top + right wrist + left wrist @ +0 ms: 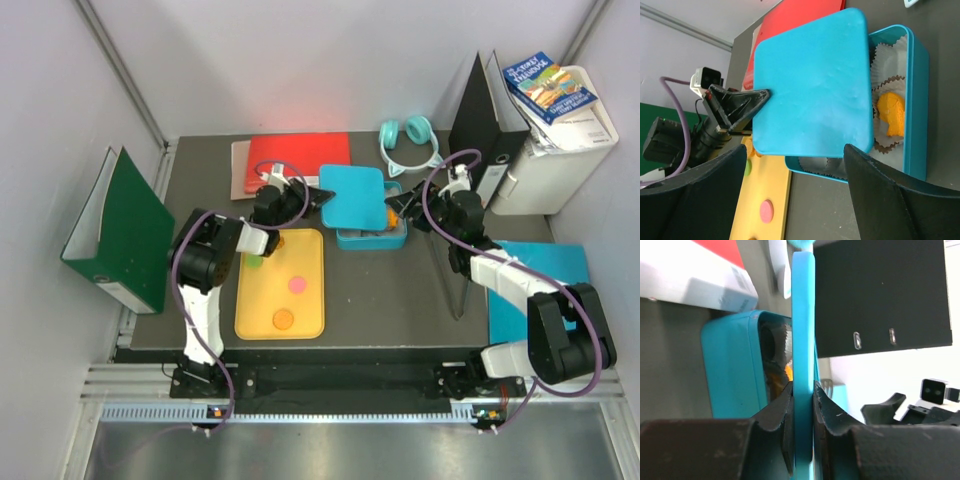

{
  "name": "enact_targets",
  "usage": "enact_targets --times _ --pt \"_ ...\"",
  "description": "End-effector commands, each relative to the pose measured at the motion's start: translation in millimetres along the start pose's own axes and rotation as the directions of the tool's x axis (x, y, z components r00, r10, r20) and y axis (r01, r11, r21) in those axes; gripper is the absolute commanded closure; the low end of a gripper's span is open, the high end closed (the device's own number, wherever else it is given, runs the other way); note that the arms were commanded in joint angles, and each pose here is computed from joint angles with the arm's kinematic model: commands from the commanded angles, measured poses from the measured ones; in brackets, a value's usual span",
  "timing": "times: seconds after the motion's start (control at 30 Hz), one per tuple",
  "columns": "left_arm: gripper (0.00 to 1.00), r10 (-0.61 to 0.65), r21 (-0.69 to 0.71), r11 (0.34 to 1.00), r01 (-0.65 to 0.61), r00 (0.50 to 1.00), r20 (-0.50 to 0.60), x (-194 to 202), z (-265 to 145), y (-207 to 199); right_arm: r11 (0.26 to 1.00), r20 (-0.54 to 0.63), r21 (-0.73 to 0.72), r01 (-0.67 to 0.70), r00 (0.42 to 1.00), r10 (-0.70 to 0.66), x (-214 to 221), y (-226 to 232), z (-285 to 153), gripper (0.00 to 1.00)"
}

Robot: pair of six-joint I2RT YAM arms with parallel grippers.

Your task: Pack the cookies

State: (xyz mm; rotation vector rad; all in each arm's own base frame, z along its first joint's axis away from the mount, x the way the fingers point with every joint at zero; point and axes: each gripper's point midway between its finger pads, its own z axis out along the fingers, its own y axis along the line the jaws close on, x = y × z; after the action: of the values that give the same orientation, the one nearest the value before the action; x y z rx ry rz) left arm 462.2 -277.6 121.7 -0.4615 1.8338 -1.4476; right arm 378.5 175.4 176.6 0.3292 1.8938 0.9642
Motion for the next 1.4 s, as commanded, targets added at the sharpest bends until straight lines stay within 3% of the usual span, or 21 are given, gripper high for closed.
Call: enact_targets --times 0.0,0.03,0.13,0.43,0.97,1.2,1.37 --pt "1.00 -0.093 0.067 0.993 0.100 0.991 -0.094 2.0 3.7 -9.1 1.000 0.031 -0.009 0.028 0.999 -0.028 -9.6 1.2 0.2 0.22" --pt "1.00 -0.156 0.083 0.983 0.165 0.983 -0.099 -1.4 3.8 -12.2 1.000 0.030 -0.010 0.027 0.999 -0.027 -9.1 1.2 0.1 0.22" --pt "1.00 -0.182 0.189 0.962 0.197 0.979 -0.092 -19.6 0.0 -38.4 1.000 0.032 -0.014 0.028 0.999 -0.028 -9.6 2.3 -0.5 0.22" --pt "1.00 -0.176 0.274 0.939 0.206 0.976 -0.128 -55.7 -5.7 -78.9 0.999 0.039 -0.016 0.030 0.999 -0.029 -11.4 4.2 -2.6 0.22" --pt "1.00 -0.231 0.161 0.948 0.274 0.942 -0.244 -15.0 -9.0 -31.1 1.000 0.032 -0.010 0.027 0.999 -0.027 -8.0 0.9 -1.6 0.22" --pt "1.00 -0.273 0.126 0.944 0.306 0.935 -0.227 -7.0 -6.0 -6.8 1.000 0.031 -0.007 0.026 0.999 -0.026 -7.8 -0.4 -1.2 0.22" --pt "0.86 -0.281 0.089 0.947 0.308 0.930 -0.236 -2.0 -5.7 3.6 1.000 0.030 -0.004 0.029 0.999 -0.028 -7.5 -1.2 -1.2 0.22"
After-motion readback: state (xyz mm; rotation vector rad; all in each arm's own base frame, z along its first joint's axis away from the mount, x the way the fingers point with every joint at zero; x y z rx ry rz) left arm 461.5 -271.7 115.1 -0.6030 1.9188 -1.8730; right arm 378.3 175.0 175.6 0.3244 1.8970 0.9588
